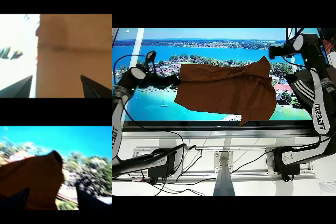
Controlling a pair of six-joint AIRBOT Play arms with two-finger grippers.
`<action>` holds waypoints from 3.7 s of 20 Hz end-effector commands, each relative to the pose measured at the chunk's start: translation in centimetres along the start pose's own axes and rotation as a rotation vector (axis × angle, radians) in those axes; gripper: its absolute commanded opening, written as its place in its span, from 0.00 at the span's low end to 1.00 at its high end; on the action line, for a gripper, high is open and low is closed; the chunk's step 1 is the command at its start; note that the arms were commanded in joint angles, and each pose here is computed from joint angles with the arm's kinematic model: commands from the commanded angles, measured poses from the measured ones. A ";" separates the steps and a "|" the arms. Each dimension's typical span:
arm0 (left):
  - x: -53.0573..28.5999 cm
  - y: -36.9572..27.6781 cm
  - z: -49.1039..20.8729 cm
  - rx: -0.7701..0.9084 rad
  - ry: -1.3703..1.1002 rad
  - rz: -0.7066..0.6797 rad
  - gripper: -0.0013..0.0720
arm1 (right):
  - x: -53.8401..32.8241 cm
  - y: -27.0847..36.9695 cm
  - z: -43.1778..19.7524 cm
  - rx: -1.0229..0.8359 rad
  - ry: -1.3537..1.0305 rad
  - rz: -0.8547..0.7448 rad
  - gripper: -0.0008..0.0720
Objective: Fold the clothes and pants, and hang the long-sleeved shirts on hangers.
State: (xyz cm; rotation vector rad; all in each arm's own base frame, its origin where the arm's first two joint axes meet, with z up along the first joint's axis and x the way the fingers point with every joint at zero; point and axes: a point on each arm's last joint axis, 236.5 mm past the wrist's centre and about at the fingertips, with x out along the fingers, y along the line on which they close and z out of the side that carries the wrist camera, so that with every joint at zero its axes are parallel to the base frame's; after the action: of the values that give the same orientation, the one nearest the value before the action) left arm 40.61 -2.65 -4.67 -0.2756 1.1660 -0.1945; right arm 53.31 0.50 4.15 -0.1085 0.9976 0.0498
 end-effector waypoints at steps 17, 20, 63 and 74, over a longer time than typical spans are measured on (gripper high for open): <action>1.4 -2.0 -9.3 0.227 0.296 -0.418 0.79 | -5.3 -15.6 -14.0 0.318 0.414 -0.061 0.70; 0.3 -3.1 -10.8 0.232 0.363 -0.483 0.68 | -6.3 -16.4 -13.9 0.360 0.385 -0.052 0.63; 3.4 1.2 -16.4 -0.069 0.584 -0.434 0.05 | -1.0 1.5 -31.4 0.522 0.574 0.605 0.58; 3.2 1.1 -12.1 -0.100 0.441 -0.392 0.05 | -0.5 6.9 -27.1 0.344 0.482 0.702 0.03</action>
State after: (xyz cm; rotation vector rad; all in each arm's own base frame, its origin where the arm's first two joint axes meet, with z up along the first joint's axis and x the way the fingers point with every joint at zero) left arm 27.25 -5.01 -12.60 -0.6112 1.6739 -0.6504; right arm 29.46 1.47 -11.90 0.6228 1.4689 0.3863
